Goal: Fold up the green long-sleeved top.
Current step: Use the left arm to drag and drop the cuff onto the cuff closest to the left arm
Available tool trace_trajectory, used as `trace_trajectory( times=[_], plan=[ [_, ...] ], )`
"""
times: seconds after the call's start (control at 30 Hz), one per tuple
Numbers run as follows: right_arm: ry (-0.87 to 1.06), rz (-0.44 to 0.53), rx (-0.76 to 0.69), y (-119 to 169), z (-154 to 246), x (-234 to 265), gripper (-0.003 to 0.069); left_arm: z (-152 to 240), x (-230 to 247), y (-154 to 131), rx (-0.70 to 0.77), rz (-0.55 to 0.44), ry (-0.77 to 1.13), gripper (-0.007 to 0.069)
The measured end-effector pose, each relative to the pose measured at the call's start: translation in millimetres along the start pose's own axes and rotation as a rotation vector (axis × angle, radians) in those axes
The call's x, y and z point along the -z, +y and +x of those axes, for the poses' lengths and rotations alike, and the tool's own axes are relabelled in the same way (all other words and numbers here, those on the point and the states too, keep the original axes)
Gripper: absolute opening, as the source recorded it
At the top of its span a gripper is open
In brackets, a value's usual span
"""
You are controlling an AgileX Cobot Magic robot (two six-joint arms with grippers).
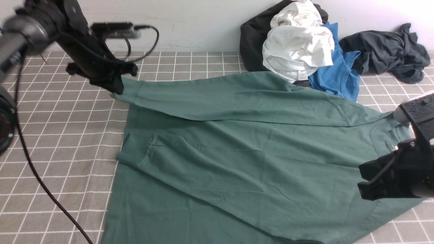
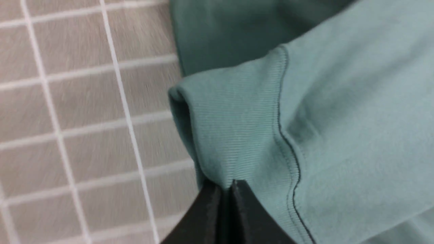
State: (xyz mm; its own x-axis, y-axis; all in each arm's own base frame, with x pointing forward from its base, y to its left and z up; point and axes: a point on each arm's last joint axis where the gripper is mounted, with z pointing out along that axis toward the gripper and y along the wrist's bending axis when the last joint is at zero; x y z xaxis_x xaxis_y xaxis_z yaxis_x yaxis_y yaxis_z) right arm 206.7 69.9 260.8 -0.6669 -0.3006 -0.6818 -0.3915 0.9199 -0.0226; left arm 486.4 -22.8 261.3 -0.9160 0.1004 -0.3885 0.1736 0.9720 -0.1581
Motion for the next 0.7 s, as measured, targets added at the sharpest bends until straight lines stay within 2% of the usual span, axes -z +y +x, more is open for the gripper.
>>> trace_trajectory(
  times=[0.17, 0.2, 0.3, 0.33, 0.37, 0.47, 0.57, 0.6, 0.67, 0.7],
  plan=[
    [0.003, 0.001, 0.004, -0.1, 0.2, 0.0, -0.0010, 9.9, 49.3, -11.9, -0.028, -0.004, -0.031, 0.0003],
    [0.004, 0.002, 0.006, -0.2, 0.4, 0.0, -0.0010, 22.0, 56.4, -14.6, -0.023, -0.001, -0.003, 0.0003],
    [0.008, 0.001, 0.006, -0.1, 0.8, 0.0, -0.0010, 45.4, 51.9, -15.9, -0.007, 0.007, 0.074, 0.0003],
    [0.008, 0.001, 0.006, -0.1, 0.8, 0.0, -0.0010, 66.1, 40.9, -15.5, 0.011, 0.016, 0.155, 0.0003],
    [0.008, 0.001, 0.005, -0.1, 0.7, 0.0, -0.0010, 68.8, 39.2, -15.4, 0.013, 0.017, 0.165, 0.0003],
    [0.008, -0.003, -0.003, 0.3, 0.7, 0.0, -0.0010, 108.5, 9.4, -13.9, 0.032, 0.025, 0.330, 0.0024],
    [0.008, -0.004, -0.004, 0.3, 0.7, 0.0, -0.0010, 124.4, -3.0, -12.5, 0.030, 0.016, 0.388, 0.0091],
    [0.012, -0.005, -0.004, 0.4, 1.2, 0.1, -0.0010, 127.0, -2.6, -11.6, 0.025, 0.004, 0.397, 0.0149],
    [0.016, -0.005, -0.004, 0.5, 1.4, 0.0, -0.0010, 127.4, 0.1, -11.9, 0.022, -0.003, 0.394, 0.0190],
    [0.023, -0.007, -0.004, 0.6, 2.1, 0.0, -0.0010, 126.9, 7.1, -13.7, 0.031, -0.014, 0.378, 0.0256]
  ],
)
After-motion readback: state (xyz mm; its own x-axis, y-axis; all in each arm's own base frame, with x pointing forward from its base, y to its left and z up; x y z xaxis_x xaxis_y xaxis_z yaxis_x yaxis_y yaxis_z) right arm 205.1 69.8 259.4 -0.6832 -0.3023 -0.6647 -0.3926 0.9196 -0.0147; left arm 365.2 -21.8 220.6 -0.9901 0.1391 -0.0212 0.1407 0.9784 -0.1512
